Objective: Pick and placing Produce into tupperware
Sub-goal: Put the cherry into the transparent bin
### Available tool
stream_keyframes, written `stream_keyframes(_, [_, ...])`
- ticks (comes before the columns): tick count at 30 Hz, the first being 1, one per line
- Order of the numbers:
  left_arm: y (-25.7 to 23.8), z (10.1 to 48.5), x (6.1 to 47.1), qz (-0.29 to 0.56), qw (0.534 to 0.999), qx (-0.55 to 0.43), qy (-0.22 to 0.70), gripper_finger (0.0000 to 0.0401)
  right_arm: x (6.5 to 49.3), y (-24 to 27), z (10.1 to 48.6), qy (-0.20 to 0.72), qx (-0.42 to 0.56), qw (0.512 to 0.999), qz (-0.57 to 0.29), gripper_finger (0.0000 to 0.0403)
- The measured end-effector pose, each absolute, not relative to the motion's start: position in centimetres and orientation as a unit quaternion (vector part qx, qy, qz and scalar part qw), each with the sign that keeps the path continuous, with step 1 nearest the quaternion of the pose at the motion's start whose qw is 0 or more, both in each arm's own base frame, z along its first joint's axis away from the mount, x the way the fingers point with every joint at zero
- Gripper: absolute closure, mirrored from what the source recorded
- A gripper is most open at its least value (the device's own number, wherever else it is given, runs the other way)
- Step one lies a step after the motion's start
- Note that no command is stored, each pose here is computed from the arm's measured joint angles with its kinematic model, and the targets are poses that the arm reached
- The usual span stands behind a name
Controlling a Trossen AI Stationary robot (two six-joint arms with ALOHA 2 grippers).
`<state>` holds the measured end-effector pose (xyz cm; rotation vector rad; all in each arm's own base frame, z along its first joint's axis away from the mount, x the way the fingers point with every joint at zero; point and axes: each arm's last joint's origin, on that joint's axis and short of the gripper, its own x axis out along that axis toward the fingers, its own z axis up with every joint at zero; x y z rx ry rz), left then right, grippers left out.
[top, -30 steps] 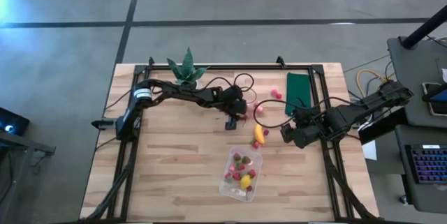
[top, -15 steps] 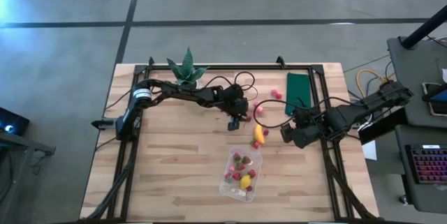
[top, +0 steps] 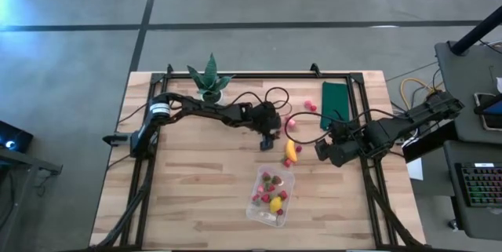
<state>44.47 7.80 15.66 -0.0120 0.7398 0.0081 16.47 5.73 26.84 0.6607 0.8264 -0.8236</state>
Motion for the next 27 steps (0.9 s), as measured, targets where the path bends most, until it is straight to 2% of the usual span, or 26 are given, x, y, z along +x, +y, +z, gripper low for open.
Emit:
stream_keyframes(5, [7.6, 15.7, 44.5, 0.016, 0.932, -0.014, 0.362, 0.0165, 16.5, 5.7, 26.8, 0.383, 0.306, 0.784, -0.382, 0.0114])
stream_keyframes(10, [7.2, 15.4, 44.3, 0.037, 0.928, -0.03, 0.369, 0.016, 16.5, 5.7, 26.8, 0.385, 0.303, 0.785, -0.38, 0.0108])
stream_keyframes(20, [7.2, 14.8, 44.6, 0.054, 0.929, -0.021, 0.365, 0.0163, 16.5, 5.7, 26.8, 0.386, 0.298, 0.787, -0.379, 0.0115])
stream_keyframes(27, [7.2, 14.9, 44.7, 0.057, 0.932, -0.019, 0.359, 0.0213, 16.5, 5.7, 26.8, 0.384, 0.298, 0.787, -0.38, 0.0109])
